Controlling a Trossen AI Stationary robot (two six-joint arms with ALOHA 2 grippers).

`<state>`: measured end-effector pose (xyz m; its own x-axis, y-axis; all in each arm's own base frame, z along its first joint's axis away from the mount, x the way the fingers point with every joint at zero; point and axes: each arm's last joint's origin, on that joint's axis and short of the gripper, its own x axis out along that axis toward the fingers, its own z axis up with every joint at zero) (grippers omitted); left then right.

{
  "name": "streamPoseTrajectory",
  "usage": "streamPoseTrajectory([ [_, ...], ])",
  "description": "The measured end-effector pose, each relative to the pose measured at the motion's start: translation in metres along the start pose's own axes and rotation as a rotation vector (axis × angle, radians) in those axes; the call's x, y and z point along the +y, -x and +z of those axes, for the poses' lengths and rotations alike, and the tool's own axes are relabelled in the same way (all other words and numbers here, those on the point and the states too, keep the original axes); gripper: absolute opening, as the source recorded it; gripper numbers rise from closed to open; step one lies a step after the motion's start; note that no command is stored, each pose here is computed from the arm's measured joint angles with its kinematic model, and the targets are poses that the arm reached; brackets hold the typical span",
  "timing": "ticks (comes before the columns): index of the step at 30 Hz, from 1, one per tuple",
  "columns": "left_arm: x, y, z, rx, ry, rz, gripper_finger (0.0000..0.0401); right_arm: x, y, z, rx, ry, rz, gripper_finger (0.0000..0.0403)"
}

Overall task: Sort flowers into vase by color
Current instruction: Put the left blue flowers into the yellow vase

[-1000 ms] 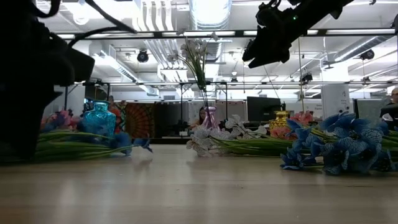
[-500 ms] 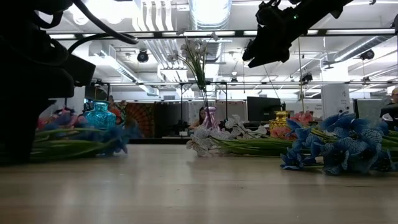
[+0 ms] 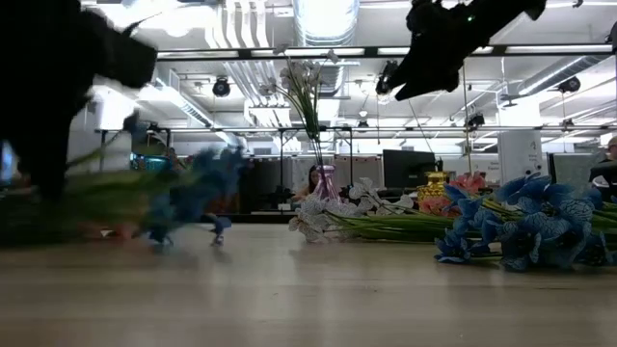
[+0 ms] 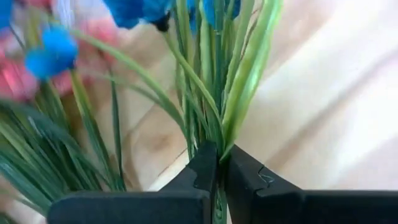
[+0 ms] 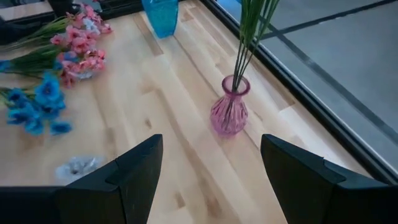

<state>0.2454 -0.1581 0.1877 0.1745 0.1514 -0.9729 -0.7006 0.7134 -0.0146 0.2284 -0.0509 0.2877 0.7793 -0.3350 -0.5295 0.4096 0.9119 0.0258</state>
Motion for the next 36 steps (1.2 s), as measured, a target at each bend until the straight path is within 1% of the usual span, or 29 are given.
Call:
streamPoseTrajectory([
  [3,-0.002,0.031,0.011,-0.159,-0.102,-0.096,0.0001,0.007,0.013,-0.001,-0.022,0.000,0.037,0.0263],
  [8,-0.003,0.075,0.031,-0.510,-0.299,-0.301,0.0001,0.025,0.025,-0.012,-0.099,0.009,0.143,0.0263],
  [10,0.000,0.087,0.037,-0.625,-0.371,-0.339,0.0000,0.034,0.026,-0.020,-0.132,0.020,0.192,0.0263],
  [13,0.003,0.095,0.042,-0.784,-0.472,-0.356,0.0000,0.048,0.023,-0.032,-0.211,0.031,0.270,0.0263],
  [15,0.005,0.097,0.047,-0.858,-0.511,-0.368,0.0000,0.057,0.019,-0.042,-0.266,0.035,0.314,0.0263],
  [21,0.008,0.088,0.061,-1.004,-0.546,-0.379,0.0000,0.074,0.005,-0.065,-0.449,0.063,0.408,0.0263],
  [24,0.007,0.080,0.069,-1.069,-0.591,-0.460,0.0000,0.085,-0.004,-0.071,-0.520,0.098,0.436,0.0263],
  [27,0.010,0.069,0.078,-1.139,-0.621,-0.537,0.0000,0.097,-0.013,-0.074,-0.576,0.131,0.455,0.0263],
  [30,0.015,0.061,0.086,-1.202,-0.618,-0.580,0.0000,0.108,-0.020,-0.073,-0.638,0.141,0.471,0.0263],
  [33,0.021,0.051,0.093,-1.219,-0.594,-0.563,0.0000,0.116,-0.025,-0.067,-0.685,0.127,0.481,0.0263],
  [36,0.023,0.048,0.099,-1.256,-0.574,-0.551,0.0000,0.123,-0.034,-0.064,-0.663,0.127,0.480,0.0263],
])
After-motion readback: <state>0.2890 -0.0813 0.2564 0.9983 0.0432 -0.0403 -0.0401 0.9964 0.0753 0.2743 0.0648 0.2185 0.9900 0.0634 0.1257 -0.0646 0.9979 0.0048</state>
